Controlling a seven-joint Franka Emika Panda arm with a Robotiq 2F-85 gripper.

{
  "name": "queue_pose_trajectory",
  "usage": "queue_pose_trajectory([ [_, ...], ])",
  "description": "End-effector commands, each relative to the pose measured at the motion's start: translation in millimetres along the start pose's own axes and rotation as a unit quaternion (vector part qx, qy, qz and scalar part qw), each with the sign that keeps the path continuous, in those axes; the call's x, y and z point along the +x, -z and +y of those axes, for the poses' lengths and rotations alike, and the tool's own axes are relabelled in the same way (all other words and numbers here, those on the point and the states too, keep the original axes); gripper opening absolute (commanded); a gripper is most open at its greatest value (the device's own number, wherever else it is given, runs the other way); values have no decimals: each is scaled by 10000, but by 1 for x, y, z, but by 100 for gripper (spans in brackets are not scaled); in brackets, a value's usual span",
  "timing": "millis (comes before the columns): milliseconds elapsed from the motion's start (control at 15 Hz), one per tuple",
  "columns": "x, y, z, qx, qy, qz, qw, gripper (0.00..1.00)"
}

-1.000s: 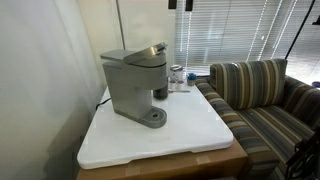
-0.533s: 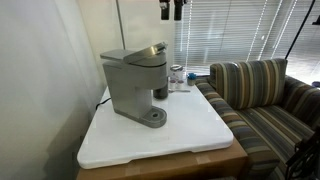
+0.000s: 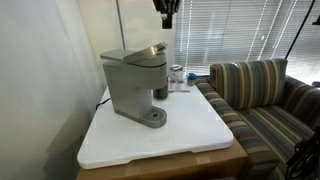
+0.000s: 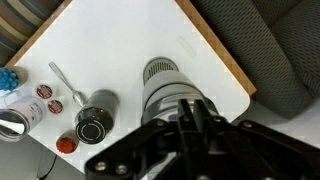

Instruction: Close the coffee maker

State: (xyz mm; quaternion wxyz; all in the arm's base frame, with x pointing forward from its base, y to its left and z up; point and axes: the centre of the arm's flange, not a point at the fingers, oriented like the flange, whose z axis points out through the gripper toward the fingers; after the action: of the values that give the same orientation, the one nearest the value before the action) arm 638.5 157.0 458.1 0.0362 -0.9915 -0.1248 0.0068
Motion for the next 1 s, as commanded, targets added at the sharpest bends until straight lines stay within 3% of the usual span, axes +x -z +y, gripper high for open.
queue_pose_trajectory([
  [0, 16, -8, 1, -9, 121, -144, 9998, 0],
  [933, 40, -42, 1, 43, 37, -336, 9994, 0],
])
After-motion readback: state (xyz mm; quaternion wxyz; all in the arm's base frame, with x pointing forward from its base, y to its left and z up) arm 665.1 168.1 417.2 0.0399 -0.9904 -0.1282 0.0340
